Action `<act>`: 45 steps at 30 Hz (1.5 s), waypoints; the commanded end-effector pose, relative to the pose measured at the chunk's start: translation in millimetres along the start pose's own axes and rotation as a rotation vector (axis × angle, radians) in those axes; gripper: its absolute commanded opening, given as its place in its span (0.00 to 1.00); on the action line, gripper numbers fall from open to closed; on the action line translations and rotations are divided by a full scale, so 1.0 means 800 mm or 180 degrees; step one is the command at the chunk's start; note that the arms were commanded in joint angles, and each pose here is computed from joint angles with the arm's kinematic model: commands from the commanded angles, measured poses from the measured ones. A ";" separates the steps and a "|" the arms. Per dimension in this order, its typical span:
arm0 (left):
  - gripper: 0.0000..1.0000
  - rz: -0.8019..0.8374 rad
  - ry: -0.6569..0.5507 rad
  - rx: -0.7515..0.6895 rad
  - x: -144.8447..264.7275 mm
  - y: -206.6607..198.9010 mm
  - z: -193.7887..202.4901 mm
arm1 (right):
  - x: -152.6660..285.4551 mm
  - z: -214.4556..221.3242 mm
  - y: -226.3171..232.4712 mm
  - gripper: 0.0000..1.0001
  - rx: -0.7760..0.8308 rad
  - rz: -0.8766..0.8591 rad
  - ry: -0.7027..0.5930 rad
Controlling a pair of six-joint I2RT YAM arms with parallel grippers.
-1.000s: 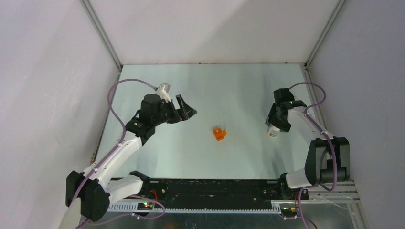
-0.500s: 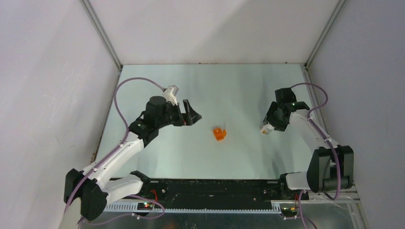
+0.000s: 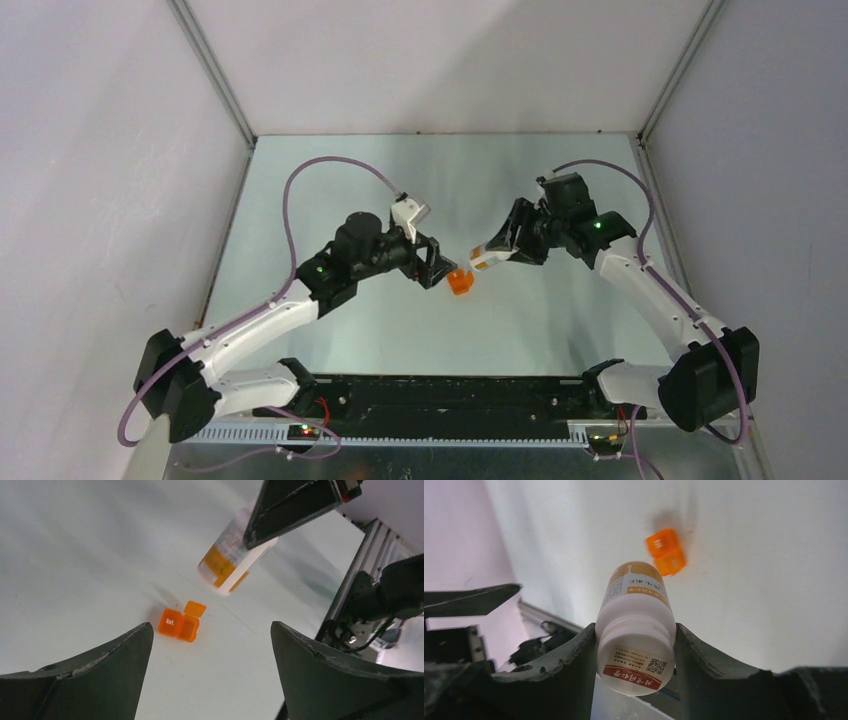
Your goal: Sort the pills into containers
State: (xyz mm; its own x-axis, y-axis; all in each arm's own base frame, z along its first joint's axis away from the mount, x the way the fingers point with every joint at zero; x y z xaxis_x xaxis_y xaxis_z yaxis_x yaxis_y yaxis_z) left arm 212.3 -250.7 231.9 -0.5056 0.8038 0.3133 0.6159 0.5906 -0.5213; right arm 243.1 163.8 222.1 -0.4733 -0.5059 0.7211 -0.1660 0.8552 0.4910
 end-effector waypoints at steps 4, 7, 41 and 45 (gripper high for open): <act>0.91 0.0553 -0.0125 -0.1248 -0.027 -0.034 -0.015 | 0.017 -0.013 0.080 0.50 0.0033 -0.0946 -0.0029; 0.91 0.0556 0.0001 -0.1356 -0.040 -0.035 -0.002 | 0.017 -0.013 0.083 0.50 0.0030 -0.1022 0.0000; 0.00 0.1183 0.0256 -0.1027 -0.052 -0.060 0.029 | 0.045 -0.016 0.077 0.92 0.0997 -0.1230 -0.0321; 0.00 0.1519 0.0366 -0.0827 -0.037 -0.074 0.023 | 0.075 -0.016 0.081 0.92 0.1412 -0.1444 -0.0542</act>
State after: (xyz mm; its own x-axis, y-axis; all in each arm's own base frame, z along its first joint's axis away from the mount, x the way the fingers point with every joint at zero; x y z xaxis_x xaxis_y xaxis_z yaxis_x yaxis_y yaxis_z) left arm 193.7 -310.4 199.4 -0.1967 0.9307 0.3084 0.8851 0.3039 -0.3526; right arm 226.0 195.8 261.7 -0.3784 -0.7656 0.5203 -0.4946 0.6423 0.5855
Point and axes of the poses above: each gripper's point midway between its finger pads, its own x axis back along the fingers, its own y axis along the line the jaws close on, z = x × y, the point moved 5 cm from there along x, back along the fingers, and after that the axes turned 15 degrees about x, right-handed, at the moved point
